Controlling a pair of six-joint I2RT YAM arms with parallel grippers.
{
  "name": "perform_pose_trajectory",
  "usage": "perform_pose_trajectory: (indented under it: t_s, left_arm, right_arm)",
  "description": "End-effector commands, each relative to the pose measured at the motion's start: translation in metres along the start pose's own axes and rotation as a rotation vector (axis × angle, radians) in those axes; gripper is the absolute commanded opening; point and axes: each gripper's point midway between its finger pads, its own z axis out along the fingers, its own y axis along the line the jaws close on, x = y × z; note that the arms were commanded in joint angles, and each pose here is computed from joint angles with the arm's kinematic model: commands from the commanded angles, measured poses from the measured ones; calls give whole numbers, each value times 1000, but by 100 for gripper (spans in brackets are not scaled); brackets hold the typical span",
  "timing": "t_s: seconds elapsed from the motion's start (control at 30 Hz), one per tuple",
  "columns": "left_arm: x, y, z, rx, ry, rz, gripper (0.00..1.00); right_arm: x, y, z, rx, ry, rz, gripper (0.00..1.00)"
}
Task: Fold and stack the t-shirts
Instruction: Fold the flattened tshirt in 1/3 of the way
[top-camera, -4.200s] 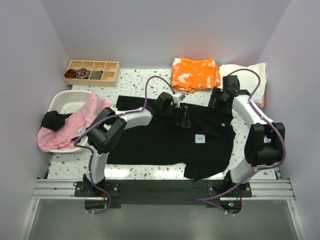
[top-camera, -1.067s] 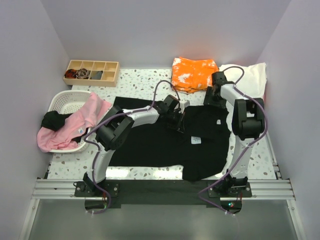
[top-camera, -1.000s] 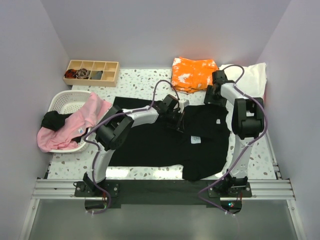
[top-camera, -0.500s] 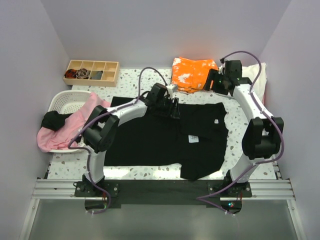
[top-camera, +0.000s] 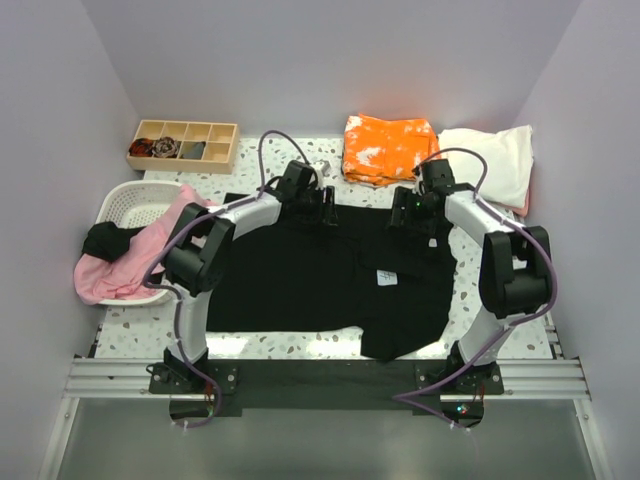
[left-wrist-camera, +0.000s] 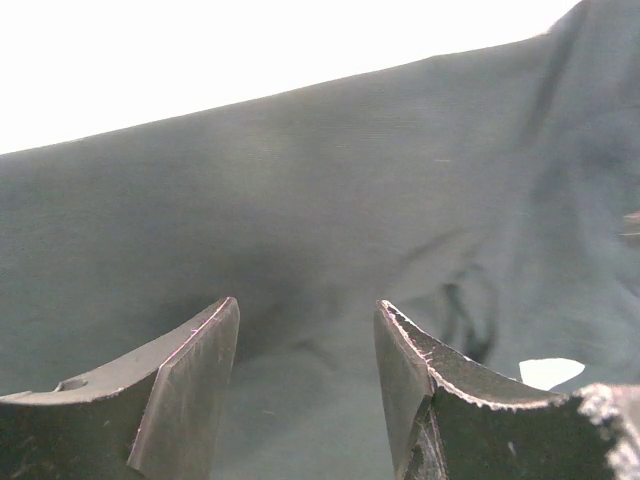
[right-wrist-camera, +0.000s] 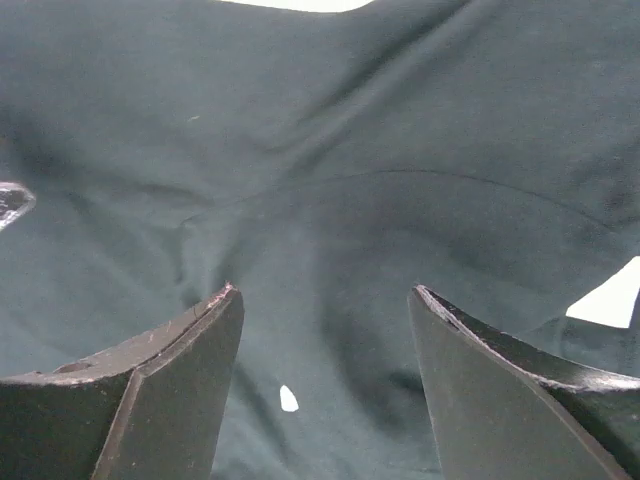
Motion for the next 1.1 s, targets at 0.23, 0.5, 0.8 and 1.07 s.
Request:
perform_pose_trajectory:
  t_s: [0.23,0.5,0.8,1.07]
  left_arm:
    - [7,66,23,-114,7,-60,61]
    - [-1,84,37,-98,-11,-105,61]
    - [-12,74,29,-54,-54,-87,61]
    - [-85,35,-32,-6,-265,34,62]
  right_arm:
    - [-17,-63,51,318,34,81,74]
    - [-75,-72,70,385,-28,75,75]
    - [-121,-54,57,307,-118,-14,75]
    - [-130,-24,-45,233,-353,-54,77]
